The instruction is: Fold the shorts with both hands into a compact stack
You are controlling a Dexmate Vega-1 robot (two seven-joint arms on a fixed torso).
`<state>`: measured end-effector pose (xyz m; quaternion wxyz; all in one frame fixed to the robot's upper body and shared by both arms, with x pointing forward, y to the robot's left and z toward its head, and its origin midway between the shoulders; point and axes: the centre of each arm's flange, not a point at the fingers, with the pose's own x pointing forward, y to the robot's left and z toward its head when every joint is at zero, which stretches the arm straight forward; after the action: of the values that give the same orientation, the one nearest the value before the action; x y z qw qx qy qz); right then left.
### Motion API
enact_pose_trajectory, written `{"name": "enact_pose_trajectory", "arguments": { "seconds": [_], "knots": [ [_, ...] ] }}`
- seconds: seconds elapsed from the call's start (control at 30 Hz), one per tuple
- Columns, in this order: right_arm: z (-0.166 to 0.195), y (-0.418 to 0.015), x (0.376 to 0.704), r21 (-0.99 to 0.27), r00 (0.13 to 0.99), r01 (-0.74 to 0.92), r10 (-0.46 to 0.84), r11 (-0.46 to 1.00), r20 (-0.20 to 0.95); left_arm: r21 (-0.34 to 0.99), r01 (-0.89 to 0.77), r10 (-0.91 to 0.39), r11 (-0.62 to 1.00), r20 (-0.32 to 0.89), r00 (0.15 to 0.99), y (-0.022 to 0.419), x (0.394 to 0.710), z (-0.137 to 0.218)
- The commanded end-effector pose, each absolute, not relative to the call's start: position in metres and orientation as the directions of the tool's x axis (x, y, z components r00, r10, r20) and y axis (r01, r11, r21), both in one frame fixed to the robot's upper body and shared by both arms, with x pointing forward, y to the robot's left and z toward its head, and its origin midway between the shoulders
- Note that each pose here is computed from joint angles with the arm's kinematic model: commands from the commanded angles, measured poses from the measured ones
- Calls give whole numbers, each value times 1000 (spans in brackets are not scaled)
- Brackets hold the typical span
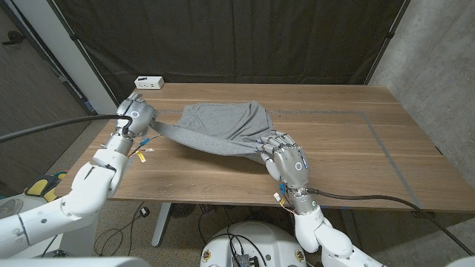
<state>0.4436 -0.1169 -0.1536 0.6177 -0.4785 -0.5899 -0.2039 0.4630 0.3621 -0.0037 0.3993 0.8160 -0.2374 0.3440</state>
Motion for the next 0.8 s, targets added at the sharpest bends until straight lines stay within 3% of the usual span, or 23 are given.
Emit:
{"name": "enact_pose_trajectory", "arguments": {
  "seconds": [0.03, 0.8],
  "knots": [
    [-121, -124, 468, -357, 203, 802, 344, 478, 917, 498, -637, -75, -588, 751, 656, 356, 461, 16],
    [-63, -123, 509, -315, 126, 805, 374, 502, 919, 448, -633, -100, -631, 763, 639, 325, 475, 65]
  ]
}}
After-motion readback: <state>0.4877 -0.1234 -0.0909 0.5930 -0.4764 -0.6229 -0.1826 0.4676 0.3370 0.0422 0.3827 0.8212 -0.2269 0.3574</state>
